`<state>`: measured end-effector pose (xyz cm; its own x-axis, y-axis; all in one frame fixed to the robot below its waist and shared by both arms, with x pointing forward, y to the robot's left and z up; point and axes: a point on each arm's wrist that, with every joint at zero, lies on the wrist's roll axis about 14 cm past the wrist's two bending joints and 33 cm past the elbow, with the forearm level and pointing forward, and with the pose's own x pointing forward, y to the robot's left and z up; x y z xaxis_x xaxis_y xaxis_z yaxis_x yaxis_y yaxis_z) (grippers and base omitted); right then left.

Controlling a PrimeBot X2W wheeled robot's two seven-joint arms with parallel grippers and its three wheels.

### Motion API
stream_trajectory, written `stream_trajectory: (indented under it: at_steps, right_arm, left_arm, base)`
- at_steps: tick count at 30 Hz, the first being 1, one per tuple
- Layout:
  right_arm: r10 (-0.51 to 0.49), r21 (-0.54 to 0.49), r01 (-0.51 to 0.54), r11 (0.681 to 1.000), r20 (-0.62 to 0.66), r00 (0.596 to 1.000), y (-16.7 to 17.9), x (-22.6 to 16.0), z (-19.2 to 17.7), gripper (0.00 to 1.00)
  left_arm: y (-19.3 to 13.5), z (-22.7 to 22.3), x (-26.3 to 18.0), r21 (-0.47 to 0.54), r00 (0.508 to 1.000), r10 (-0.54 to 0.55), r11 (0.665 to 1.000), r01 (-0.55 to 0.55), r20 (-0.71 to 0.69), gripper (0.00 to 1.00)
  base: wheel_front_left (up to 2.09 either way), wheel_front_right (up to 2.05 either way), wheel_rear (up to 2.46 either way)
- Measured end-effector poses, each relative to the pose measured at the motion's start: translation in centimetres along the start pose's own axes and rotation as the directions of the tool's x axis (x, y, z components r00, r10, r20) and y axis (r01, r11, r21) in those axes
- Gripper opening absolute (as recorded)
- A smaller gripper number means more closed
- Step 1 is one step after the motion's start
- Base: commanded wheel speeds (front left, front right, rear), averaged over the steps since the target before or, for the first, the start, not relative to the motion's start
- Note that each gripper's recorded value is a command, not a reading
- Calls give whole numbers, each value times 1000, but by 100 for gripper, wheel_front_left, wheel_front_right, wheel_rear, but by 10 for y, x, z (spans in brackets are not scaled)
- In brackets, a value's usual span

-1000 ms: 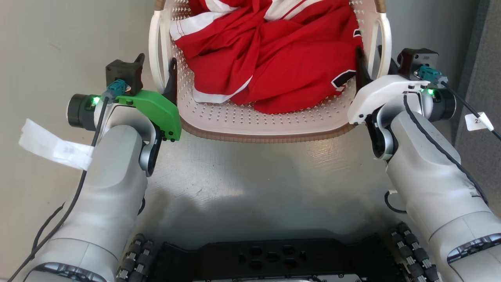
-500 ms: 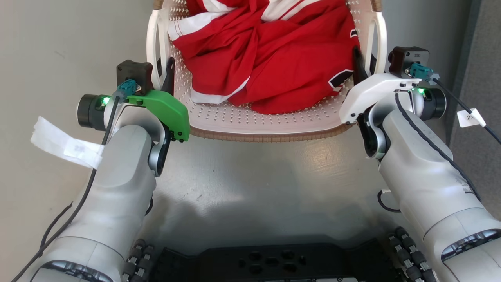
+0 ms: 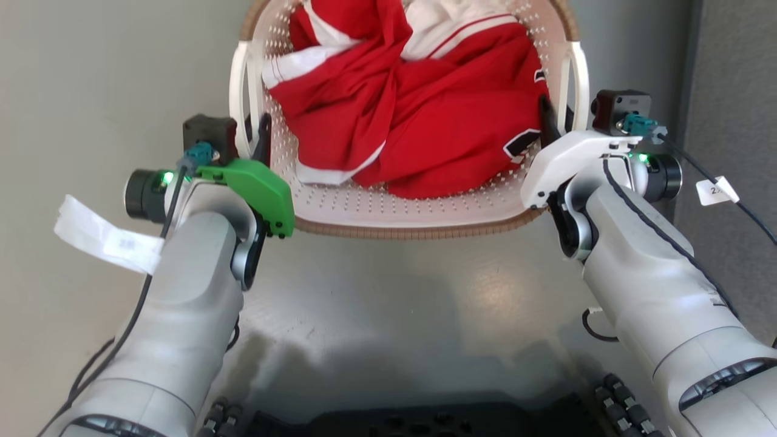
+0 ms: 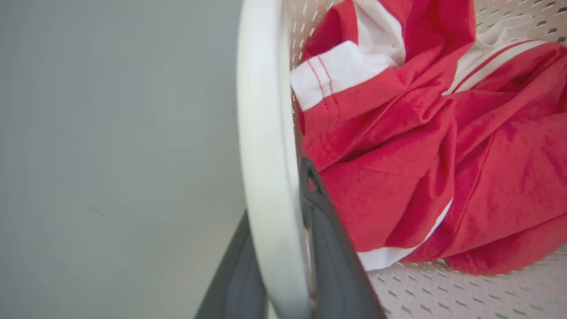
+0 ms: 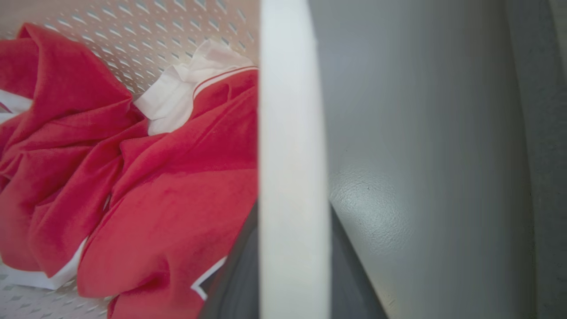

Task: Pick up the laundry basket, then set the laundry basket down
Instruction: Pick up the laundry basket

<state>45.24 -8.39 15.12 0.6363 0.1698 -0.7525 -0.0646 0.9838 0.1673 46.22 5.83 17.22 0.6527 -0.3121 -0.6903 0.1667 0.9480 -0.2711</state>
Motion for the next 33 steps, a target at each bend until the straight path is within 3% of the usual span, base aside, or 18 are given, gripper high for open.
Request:
stream_trajectory:
  at_steps: [9,33]
  right_arm:
    - [6,-11,-6,1000,-4,1000,5,-27,4,0]
    - [67,36,-62,997,-159,985,31,-127,-30,0]
  left_arm:
    - [-9,0,-27,-8,1000,4,1000,-4,-8,0]
    - [-33,-32,-126,-61,996,2,998,-7,-89,0]
  base:
    - [0,0,0]
    - [0,0,0]
